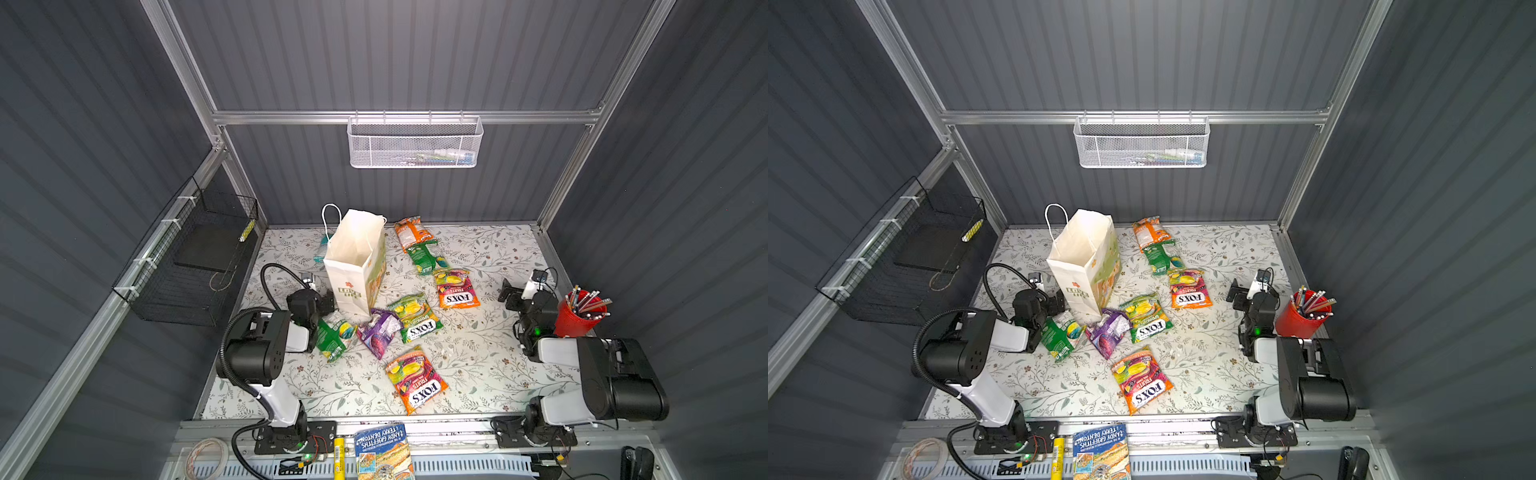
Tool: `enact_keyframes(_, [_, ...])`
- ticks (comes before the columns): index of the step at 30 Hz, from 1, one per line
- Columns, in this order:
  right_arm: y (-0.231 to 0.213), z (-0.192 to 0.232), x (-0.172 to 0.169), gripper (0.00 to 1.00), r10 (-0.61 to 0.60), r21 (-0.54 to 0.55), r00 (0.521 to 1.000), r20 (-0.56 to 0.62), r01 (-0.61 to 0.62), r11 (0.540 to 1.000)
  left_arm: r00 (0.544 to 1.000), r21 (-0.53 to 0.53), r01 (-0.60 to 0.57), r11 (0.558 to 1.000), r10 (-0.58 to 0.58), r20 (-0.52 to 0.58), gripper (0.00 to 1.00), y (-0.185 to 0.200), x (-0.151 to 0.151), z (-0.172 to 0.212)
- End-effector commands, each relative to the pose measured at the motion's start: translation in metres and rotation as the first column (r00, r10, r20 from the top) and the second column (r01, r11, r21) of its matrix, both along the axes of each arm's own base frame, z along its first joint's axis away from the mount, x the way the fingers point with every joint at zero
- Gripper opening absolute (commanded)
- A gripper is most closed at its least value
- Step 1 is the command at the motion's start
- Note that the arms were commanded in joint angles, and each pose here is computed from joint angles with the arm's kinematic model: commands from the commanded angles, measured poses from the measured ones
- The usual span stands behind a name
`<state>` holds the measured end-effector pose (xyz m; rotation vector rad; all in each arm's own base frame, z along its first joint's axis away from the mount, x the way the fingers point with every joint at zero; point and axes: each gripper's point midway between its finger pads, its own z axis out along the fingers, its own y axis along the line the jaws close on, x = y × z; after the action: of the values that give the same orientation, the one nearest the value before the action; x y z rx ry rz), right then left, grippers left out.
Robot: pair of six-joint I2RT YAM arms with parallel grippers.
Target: Place the snacks into the paper bag
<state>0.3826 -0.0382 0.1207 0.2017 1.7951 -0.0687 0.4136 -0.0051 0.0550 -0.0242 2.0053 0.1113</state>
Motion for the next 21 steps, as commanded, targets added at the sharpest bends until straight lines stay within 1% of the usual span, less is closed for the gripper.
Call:
enact_keyframes(1, [-0.0010,0.0004,-0.0004,0.99,-0.002,-0.007,1.000,0.006,0.002,1.000,0.999,0.004,0.042,0.999,-0.042,0.014,1.00,-0.0044,0.0062,0.0081])
enact_keyframes(21, [-0.0010,0.0008,-0.0004,0.99,-0.001,-0.006,1.000,0.007,0.002,1.000,0.999,0.003,0.042,0.999,-0.042,0.017,1.00,-0.0044,0.0055,0.0083])
